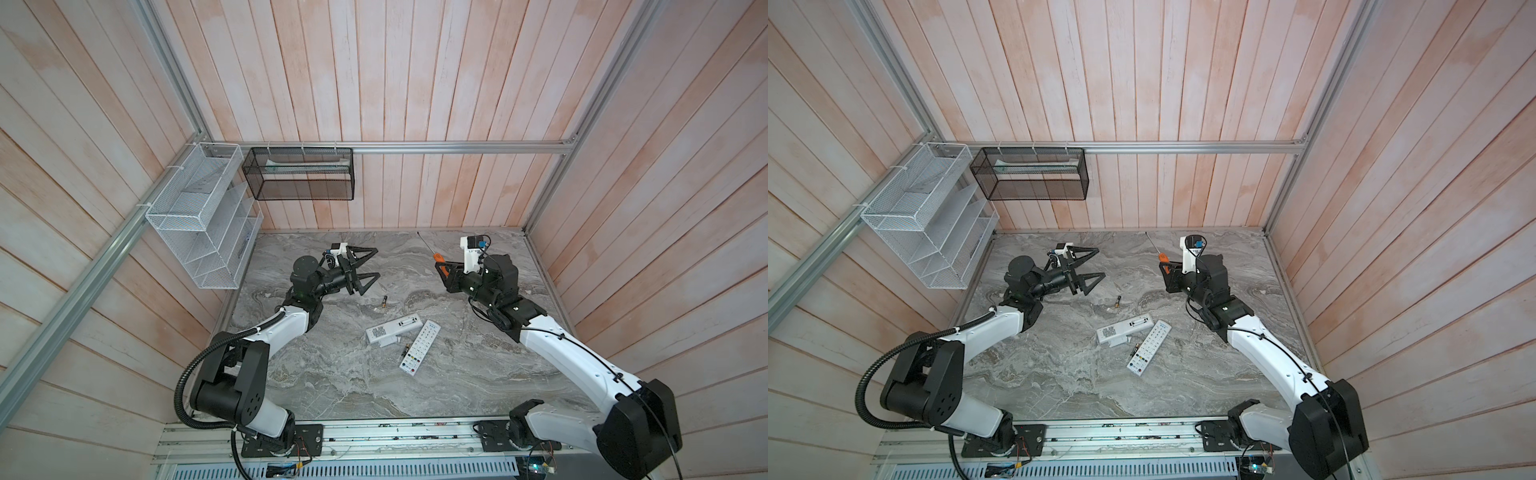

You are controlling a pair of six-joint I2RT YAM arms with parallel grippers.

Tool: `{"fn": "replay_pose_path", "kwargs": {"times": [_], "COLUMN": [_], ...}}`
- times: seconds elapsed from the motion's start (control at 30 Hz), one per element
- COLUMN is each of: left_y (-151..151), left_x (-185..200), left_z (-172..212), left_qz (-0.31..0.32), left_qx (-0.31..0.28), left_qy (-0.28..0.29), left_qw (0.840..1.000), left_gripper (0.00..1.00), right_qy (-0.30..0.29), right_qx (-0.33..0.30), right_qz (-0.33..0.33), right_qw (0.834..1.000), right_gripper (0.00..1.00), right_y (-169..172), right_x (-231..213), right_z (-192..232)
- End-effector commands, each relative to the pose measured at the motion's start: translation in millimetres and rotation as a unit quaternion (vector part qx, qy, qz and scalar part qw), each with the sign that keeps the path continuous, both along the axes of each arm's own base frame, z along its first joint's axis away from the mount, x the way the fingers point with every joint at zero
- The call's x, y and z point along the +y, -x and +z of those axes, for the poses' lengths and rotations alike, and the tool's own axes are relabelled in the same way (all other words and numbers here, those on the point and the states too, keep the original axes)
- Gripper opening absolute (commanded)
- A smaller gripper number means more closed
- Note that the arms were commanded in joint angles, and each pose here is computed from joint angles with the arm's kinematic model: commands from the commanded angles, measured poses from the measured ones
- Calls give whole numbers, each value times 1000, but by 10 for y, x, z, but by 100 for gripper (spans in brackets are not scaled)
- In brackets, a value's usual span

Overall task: Unload the batteries from the remote control
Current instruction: 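Close the left gripper on the screwdriver shaft held by the right gripper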

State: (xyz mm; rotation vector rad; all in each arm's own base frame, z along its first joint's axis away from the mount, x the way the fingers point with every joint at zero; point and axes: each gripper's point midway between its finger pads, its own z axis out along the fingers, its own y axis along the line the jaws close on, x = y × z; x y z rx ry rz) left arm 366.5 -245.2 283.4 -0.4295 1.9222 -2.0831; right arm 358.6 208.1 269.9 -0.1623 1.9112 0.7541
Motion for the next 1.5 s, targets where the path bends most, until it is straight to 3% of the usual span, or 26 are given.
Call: {"fn": "replay_pose_path", "kwargs": {"times": [0.0, 0.43, 0.77, 0.93, 1.17, 1.47], "left_y": [-31, -238, -293, -278, -199, -163], "left_x": [-120, -553, -789, -852, -840, -852], "left_z": [305, 244, 127, 180, 145, 92], "left_qz": [-12, -51, -66, -76, -86, -98], "left_qx": [-25, -24, -12, -24, -20, -13], "left_qy": [46, 9, -10, -20, -30, -43], "left_qw": [999, 998, 998, 997, 996, 994], "left_gripper": [100, 99, 74, 67, 44, 42], "right_qy": [-10, -42, -73, -77, -81, -82], "right_qx": [-44, -46, -38, -30, -24, -20], "right_qz": [9, 92, 116, 124, 129, 124], "right_qw": [999, 994, 990, 989, 988, 989], "right_gripper": [0, 0, 0, 0, 0, 0], "right_y": [-51, 66, 164, 197, 217, 202], "right_x": [69, 430, 658, 787, 910, 975], "right_z": [182, 281, 372, 363, 361, 379]}}
